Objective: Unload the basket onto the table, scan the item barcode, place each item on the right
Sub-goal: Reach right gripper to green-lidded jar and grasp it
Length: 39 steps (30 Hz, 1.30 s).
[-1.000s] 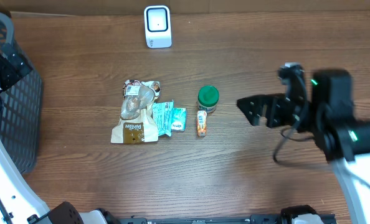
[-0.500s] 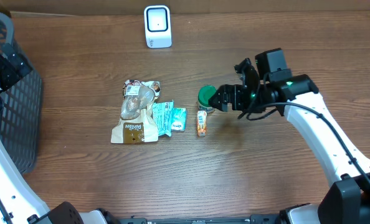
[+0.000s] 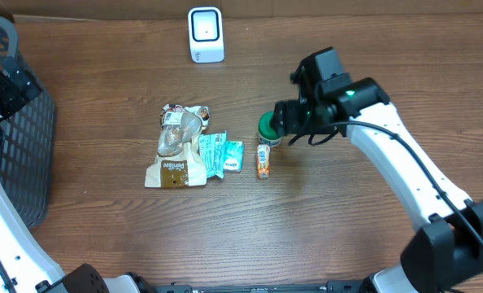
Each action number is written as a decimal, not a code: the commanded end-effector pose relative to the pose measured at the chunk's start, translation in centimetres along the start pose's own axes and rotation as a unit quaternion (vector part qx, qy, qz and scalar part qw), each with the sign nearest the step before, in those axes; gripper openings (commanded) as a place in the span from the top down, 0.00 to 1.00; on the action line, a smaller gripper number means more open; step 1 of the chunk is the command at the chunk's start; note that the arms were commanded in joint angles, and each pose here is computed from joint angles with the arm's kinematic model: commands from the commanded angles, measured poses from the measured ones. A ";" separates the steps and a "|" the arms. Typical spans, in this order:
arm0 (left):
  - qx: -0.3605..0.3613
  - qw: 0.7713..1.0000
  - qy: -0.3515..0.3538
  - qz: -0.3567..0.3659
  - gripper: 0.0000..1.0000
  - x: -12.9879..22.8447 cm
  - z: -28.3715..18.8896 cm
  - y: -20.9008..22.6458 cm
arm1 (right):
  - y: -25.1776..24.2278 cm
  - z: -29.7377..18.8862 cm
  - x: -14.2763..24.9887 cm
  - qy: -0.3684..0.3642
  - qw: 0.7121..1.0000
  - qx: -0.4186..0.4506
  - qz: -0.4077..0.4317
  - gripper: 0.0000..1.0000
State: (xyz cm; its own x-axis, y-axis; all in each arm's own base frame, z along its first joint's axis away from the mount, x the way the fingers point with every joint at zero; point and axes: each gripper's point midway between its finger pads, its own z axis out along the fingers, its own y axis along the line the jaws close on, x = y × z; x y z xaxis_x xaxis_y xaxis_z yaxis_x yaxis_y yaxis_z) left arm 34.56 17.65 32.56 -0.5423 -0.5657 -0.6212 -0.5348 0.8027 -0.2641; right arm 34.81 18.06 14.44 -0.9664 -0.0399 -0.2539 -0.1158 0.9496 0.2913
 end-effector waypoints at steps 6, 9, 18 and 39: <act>0.000 1.000 -0.004 0.011 0.00 -0.2 -0.2 -0.1 | 0.4 4.2 3.1 0.066 0.997 0.018 0.047 0.43; 0.000 1.000 -0.004 0.011 0.00 -0.2 -0.2 -0.1 | 0.4 4.9 3.5 0.075 0.996 0.023 0.049 0.51; 0.000 1.000 -0.004 0.011 0.00 -0.2 -0.2 -0.1 | -1.2 8.7 6.9 0.085 0.988 0.057 0.119 0.71; 0.000 1.000 -0.004 0.011 0.00 -0.2 -0.2 -0.1 | 6.2 4.7 2.7 0.015 0.996 0.000 -0.087 0.17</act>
State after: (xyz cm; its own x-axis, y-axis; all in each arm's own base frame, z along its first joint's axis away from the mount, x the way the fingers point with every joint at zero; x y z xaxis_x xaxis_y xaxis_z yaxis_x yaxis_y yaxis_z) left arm 34.55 17.65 32.55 -0.5425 -0.5658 -0.6209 -0.5349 0.8026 -0.2641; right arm 28.98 24.84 6.55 -0.9774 -0.1689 -0.1273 -0.1961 0.9490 0.2468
